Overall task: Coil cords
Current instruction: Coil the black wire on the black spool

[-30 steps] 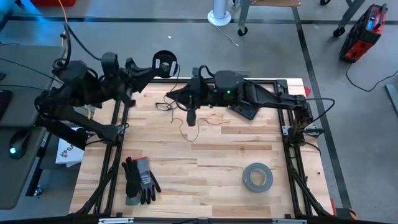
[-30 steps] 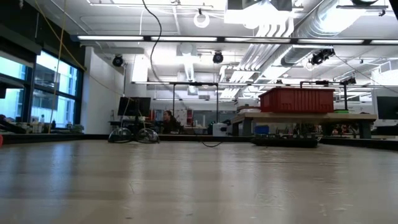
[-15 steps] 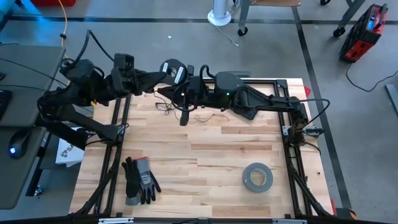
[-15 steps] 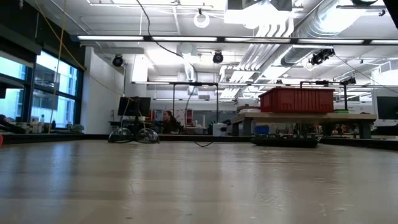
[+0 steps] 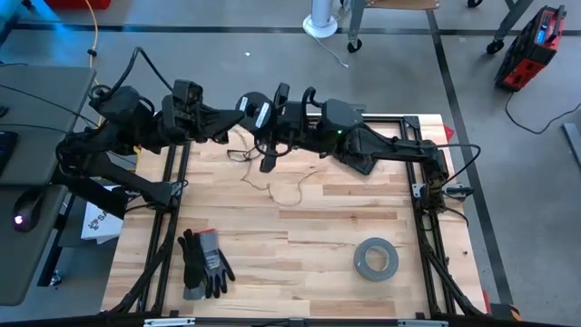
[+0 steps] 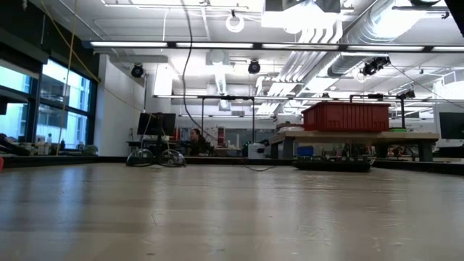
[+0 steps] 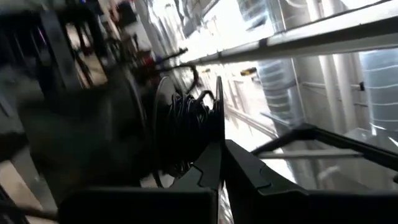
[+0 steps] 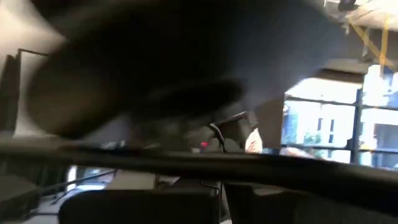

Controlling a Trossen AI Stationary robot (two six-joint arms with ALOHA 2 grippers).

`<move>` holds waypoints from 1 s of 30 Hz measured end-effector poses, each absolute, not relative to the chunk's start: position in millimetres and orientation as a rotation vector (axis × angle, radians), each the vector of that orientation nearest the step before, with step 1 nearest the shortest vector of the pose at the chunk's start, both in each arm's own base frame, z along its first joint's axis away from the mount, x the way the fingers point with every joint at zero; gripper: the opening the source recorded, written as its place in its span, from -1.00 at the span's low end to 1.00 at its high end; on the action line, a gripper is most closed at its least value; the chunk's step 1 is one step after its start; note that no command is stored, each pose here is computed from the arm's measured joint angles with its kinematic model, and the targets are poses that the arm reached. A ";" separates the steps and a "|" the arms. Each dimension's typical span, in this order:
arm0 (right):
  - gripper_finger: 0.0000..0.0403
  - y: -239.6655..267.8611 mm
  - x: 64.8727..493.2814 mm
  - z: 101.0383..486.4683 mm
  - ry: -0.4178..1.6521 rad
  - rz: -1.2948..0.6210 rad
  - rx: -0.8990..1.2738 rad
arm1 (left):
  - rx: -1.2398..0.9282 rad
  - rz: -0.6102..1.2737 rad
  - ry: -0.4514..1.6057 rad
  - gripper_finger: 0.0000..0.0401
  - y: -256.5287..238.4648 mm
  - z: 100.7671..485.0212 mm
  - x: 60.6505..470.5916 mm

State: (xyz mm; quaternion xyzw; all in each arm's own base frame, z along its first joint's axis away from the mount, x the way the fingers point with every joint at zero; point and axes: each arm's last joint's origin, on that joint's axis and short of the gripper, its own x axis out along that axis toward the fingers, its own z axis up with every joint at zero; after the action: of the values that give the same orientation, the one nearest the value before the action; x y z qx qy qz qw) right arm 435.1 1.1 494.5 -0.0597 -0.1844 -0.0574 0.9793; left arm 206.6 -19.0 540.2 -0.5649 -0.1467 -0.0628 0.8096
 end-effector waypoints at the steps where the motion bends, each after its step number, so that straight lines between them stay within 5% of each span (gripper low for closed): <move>1: -1.00 -0.5 434.7 495.4 -0.381 -0.128 -0.124 | -1.220 -0.152 -0.301 -0.98 -19.6 540.0 206.8; 15: -1.00 -32.4 433.0 495.3 -0.343 -0.233 -0.394 | -1.109 -0.221 -0.094 -0.99 -22.3 532.3 189.0; 30: -1.00 -54.8 395.3 502.5 -0.055 -0.228 -0.358 | -0.412 0.113 0.099 -1.00 -1.8 505.2 175.5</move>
State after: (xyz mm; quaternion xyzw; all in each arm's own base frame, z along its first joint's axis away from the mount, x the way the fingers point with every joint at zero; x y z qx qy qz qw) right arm 395.3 -54.8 502.5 -0.1775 -0.0272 -0.1132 0.9772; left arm 175.5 -1.8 505.2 -0.2045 0.0493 0.0558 0.9760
